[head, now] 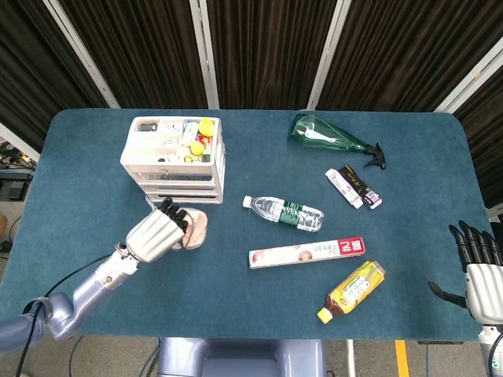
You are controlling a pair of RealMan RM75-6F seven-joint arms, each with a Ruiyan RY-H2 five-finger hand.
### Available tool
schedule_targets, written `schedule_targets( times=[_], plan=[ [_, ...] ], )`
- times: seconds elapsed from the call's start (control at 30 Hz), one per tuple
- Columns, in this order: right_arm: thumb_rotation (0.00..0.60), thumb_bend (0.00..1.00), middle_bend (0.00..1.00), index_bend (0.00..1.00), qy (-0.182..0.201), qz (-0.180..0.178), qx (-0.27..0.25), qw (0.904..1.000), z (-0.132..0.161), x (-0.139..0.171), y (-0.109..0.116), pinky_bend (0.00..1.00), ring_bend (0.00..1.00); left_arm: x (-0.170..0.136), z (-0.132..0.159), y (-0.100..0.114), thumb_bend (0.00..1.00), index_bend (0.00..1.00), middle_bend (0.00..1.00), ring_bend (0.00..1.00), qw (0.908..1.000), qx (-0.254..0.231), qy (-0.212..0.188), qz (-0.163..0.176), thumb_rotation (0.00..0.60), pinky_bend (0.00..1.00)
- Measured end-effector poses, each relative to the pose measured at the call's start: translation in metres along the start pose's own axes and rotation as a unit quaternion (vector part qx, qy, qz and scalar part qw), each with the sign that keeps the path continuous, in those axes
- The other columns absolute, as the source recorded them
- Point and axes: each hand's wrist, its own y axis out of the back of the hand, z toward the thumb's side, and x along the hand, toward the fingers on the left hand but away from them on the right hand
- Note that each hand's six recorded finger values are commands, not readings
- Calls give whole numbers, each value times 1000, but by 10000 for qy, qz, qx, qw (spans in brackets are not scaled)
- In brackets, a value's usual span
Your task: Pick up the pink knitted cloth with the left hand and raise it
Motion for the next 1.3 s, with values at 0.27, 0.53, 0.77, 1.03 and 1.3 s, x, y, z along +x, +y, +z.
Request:
schedule_targets(
  times=[0.27, 0.53, 0.77, 1.03, 1.3],
  plan=[
    [600, 0, 0, 0, 2, -11, 1, 10000, 0, 0, 0, 0, 0, 14, -6, 10, 581, 906, 696, 627, 9998, 159, -60, 122, 600, 536],
    [600, 0, 0, 0, 7, -18, -3, 10000, 1, 0, 0, 0, 0, 30, -11, 12, 580, 906, 696, 627, 9995, 269, -89, 132, 600, 536],
    [600, 0, 0, 0, 5, -10, -26, 10000, 0, 0, 0, 0, 0, 38, -10, 9, 579, 905, 696, 627, 9993, 344, -117, 107, 600, 536],
    [600, 0, 0, 0, 13, -14, -27, 10000, 1, 0, 1, 0, 0, 45, -12, 4, 579, 906, 696, 627, 9992, 394, -87, 41, 600, 535],
    [600, 0, 0, 0, 25, -12, -44, 10000, 1, -1, 1, 0, 0, 51, -9, 2, 577, 905, 696, 627, 9992, 389, -76, 76, 600, 536]
  ],
)
